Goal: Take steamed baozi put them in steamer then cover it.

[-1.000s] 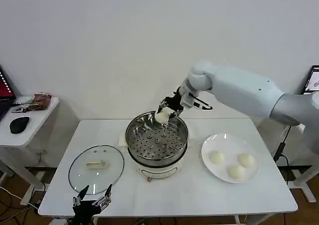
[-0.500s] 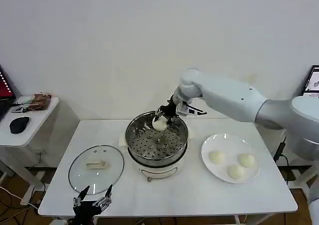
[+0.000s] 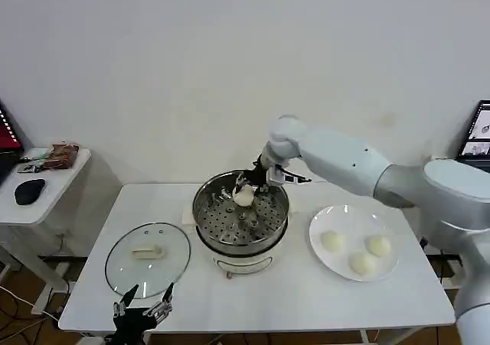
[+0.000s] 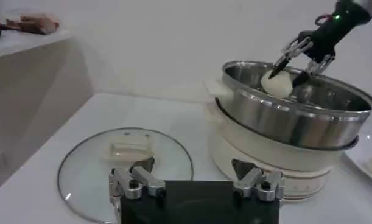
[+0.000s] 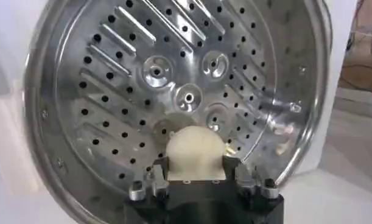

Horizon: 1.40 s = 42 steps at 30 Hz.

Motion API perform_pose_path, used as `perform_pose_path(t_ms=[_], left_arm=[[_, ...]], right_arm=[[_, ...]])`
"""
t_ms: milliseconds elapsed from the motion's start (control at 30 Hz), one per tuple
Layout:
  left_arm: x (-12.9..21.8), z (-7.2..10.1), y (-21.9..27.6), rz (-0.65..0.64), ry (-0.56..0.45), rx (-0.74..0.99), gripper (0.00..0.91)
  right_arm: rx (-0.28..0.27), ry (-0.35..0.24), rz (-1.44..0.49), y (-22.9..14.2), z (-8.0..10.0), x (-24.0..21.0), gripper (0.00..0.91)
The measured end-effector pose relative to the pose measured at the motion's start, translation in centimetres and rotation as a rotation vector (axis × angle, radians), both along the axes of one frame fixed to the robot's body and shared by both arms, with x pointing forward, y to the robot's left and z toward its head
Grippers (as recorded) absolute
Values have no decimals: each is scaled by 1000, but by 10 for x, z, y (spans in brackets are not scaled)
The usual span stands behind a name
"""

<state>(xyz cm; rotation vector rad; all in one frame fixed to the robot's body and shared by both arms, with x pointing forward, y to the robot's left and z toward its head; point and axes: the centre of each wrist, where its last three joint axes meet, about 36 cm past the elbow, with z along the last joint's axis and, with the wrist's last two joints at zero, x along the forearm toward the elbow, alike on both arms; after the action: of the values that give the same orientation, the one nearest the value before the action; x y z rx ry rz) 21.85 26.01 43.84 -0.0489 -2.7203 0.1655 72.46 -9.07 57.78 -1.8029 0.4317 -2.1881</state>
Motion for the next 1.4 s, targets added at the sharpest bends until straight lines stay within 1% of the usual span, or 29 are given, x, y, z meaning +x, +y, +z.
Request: perform_pose_path(t_ms=[133, 167, 200, 400, 533, 733, 967, 1133, 1267, 1400], left_arm=[[0, -1, 1, 1, 2, 1, 907], [0, -1, 1, 1, 3, 1, 907], [0, -2, 1, 1, 3, 0, 907], [1, -1, 1, 1, 2, -1, 907], [1, -1, 0, 1, 1, -2, 907], [0, -1, -3, 1, -1, -9, 907], [1, 3, -4, 2, -11, -10, 907], [1, 5, -5, 6, -18, -13, 907], [0, 5, -3, 6, -14, -9, 907], [-2, 5, -3, 3, -13, -10, 907]], right_arm=[[0, 7, 2, 0, -6, 1, 605], [0, 8, 4, 1, -7, 1, 856], [-1, 9, 5, 0, -8, 1, 907], [8, 5, -1, -3, -7, 2, 907], [24, -7, -9, -6, 2, 2, 907], [53, -25, -28, -18, 22, 2, 907], [105, -32, -105, -50, 58, -5, 907], [160, -6, -212, -81, 79, -18, 907], [198, 33, -319, -105, 88, -29, 907], [224, 81, -446, -132, 92, -41, 907]])
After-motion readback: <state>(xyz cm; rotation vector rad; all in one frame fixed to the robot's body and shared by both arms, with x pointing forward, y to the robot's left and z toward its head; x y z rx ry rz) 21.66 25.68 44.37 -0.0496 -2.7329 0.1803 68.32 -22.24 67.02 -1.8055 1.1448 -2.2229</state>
